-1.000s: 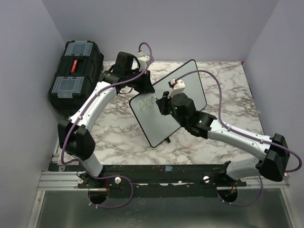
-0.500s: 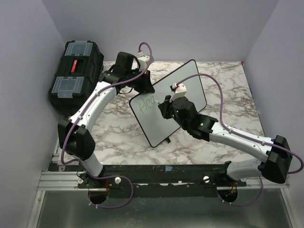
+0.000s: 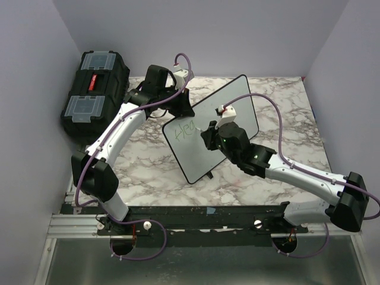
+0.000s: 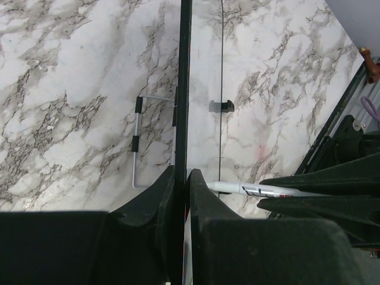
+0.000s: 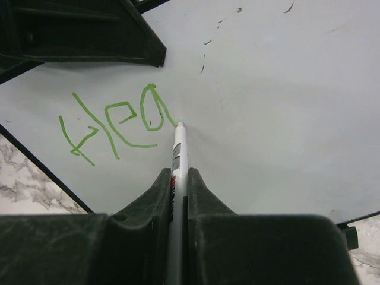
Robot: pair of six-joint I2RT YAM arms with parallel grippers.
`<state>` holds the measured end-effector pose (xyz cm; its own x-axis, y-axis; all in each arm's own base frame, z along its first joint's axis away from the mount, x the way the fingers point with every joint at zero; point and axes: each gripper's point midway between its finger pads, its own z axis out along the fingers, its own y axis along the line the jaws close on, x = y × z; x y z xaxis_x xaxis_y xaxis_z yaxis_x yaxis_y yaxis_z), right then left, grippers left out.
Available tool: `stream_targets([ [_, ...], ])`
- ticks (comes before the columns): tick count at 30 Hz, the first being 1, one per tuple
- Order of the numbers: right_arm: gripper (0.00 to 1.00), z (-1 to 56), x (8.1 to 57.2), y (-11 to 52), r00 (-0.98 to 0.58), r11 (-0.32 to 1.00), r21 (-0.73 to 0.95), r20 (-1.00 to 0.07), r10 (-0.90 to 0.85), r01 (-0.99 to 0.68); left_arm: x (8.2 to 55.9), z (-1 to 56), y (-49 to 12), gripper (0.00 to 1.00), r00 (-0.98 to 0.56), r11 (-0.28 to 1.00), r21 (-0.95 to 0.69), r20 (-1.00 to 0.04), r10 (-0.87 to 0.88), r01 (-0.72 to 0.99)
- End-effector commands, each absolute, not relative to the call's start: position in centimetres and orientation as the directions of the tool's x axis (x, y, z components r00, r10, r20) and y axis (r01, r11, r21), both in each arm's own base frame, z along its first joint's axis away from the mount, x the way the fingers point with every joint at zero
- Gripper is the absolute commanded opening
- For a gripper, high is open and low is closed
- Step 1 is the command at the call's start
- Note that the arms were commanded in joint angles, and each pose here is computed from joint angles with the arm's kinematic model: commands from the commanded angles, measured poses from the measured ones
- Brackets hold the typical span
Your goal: Write a sentence on the whiteboard
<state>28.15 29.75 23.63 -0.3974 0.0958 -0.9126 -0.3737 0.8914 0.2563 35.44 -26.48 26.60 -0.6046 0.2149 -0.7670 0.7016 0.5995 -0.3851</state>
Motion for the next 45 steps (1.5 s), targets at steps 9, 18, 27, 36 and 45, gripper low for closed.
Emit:
stream_targets([
  [9, 0.01, 26.5, 29.8, 29.8, -0.327, 0.903, 0.227, -0.939, 0.104, -0.365, 37.0, 28.9, -24.7, 0.0, -0.479, 0.66, -0.233, -0.85, 0.217, 0.714],
  [18, 0.01, 27.0, 31.3, 29.5, -0.338, 0.892, 0.251, -0.934, 0.12, -0.376, 37.1, 28.6, -24.8, 0.0, -0.479, 0.658, -0.234, -0.85, 0.218, 0.716],
  [27, 0.01, 26.9, 31.3, 29.0, -0.335, 0.881, 0.26, -0.934, 0.126, -0.395, 37.2, 28.6, -24.8, 0.0, -0.475, 0.658, -0.231, -0.852, 0.218, 0.717],
  [36, 0.01, 26.3, 30.7, 29.6, -0.339, 0.86, 0.257, -0.935, 0.105, -0.442, 37.3, 28.4, -24.9, 0.0, -0.48, 0.658, -0.234, -0.849, 0.221, 0.716],
  [45, 0.01, 27.2, 30.9, 30.6, -0.32, 0.835, 0.275, -0.939, 0.127, -0.477, 37.4, 28.5, -24.8, 0.0, -0.481, 0.659, -0.232, -0.848, 0.224, 0.715],
])
